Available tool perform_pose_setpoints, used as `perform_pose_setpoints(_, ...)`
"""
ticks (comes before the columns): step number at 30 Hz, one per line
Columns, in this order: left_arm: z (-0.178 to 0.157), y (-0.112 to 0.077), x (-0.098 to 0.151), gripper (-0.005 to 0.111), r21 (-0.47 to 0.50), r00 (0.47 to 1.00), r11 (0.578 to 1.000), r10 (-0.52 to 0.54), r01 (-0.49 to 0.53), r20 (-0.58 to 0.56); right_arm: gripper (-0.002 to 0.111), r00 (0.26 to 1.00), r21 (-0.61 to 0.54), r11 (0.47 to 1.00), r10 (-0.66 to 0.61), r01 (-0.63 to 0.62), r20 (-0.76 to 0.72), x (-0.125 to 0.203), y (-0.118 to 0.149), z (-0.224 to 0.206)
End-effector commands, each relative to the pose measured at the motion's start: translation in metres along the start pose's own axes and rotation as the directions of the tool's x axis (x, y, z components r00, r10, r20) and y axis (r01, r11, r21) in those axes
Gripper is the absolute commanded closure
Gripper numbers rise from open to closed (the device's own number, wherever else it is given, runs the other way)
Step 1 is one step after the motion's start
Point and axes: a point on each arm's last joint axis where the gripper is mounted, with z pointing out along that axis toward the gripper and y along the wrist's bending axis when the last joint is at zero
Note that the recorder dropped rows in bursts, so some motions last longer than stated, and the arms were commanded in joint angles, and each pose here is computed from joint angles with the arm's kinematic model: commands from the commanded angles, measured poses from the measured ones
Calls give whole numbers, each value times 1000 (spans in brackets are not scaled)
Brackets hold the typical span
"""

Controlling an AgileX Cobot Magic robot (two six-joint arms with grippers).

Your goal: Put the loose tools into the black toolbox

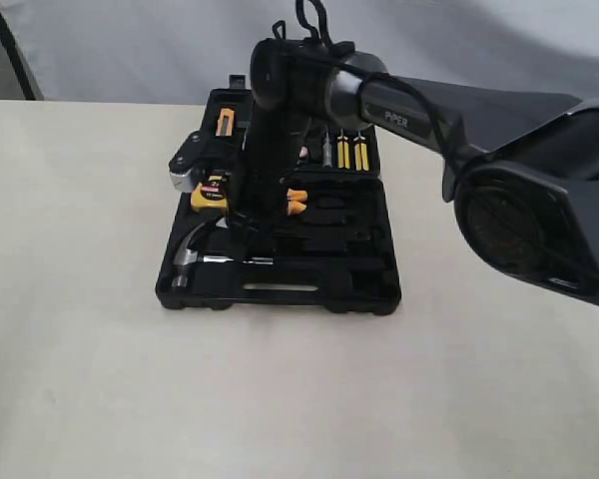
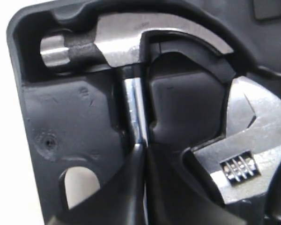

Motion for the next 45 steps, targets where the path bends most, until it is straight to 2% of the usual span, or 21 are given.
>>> perform_pose_setpoints(1,-1,0,2,105,14,1000,1000,-22,22,7,108,1000,68,998,-3,1,23,-1,1,-31)
perform_pose_setpoints(6,-1,0,2,105,14,1000,1000,-22,22,7,108,992,163,984,47,-67,120,-7,15,-98)
perform_pose_setpoints(11,-1,0,2,105,14,1000,1000,-22,22,7,108,972,279,939,160,-203,172,-2,25,-150)
perform_pose_setpoints(14,-1,0,2,105,14,1000,1000,-22,22,7,108,961,315,910,230,-269,155,10,33,-161)
perform_pose_setpoints(19,-1,0,2,105,14,1000,1000,-22,22,7,108,926,427,823,354,-374,129,47,34,-153)
perform_pose_setpoints(25,-1,0,2,105,14,1000,1000,-22,22,7,108,875,423,766,427,-484,226,108,60,-146)
perform_pose_setpoints(33,-1,0,2,105,14,1000,1000,-22,22,7,108,722,400,628,413,-667,555,188,128,-160)
perform_pose_setpoints(39,-1,0,2,105,14,1000,1000,-22,22,7,108,589,321,578,362,-750,723,227,182,-157)
perform_pose_setpoints(42,-1,0,2,105,14,1000,1000,-22,22,7,108,547,290,572,347,-767,762,242,202,-155)
perform_pose_setpoints(45,-1,0,2,105,14,1000,1000,-22,22,7,108,466,235,568,303,-789,831,256,221,-150)
